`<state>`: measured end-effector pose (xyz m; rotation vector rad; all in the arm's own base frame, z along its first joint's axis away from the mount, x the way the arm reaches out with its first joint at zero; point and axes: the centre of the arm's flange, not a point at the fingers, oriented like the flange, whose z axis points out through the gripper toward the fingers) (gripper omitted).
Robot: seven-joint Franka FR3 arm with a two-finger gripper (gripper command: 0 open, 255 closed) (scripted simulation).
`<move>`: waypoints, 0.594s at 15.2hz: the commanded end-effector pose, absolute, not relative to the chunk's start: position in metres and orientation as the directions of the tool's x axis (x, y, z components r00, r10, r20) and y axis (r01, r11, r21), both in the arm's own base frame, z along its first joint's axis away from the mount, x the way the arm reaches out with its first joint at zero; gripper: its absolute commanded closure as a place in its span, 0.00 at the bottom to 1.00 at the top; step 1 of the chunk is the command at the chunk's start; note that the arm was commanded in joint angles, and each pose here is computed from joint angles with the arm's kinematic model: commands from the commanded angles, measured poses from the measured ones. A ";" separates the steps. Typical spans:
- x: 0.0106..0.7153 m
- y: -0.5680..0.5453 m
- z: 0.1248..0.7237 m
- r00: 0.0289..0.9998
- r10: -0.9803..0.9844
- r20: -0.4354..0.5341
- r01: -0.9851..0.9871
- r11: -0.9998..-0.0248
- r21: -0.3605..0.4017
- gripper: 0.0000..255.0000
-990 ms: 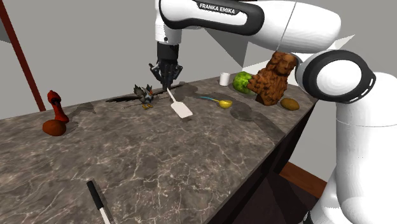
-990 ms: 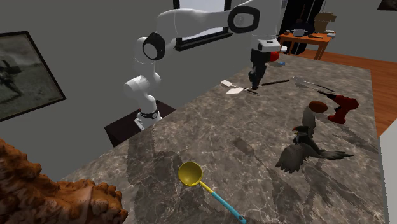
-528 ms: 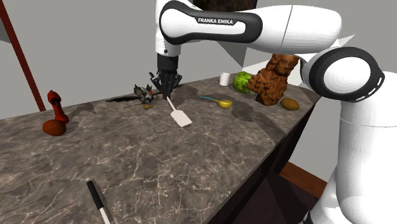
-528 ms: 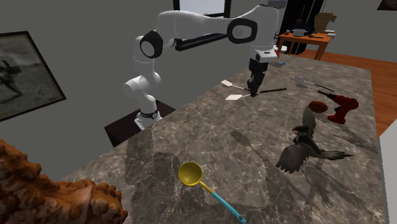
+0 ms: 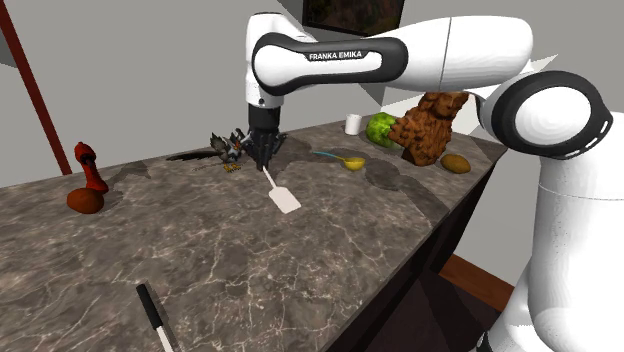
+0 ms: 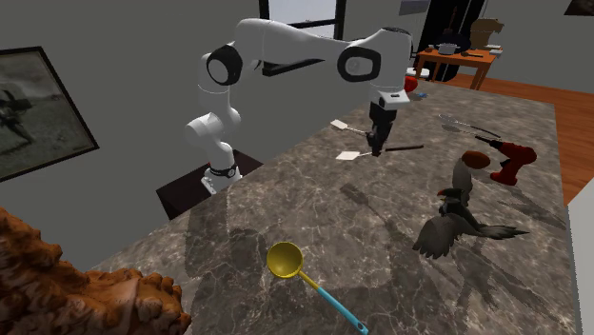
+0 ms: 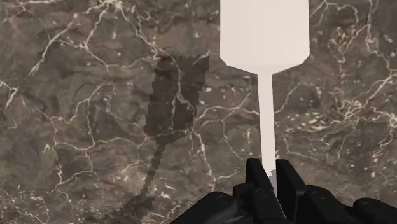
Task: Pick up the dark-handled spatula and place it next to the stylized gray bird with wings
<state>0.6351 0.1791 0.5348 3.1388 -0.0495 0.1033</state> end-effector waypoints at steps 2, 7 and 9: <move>0.635 0.180 0.519 0.997 -0.032 0.066 -0.032 -0.999 0.000 1.00; 0.635 0.180 0.492 0.997 -0.032 0.066 -0.032 -0.999 0.000 1.00; 0.635 0.180 0.482 0.997 -0.032 0.066 -0.032 -0.999 0.000 1.00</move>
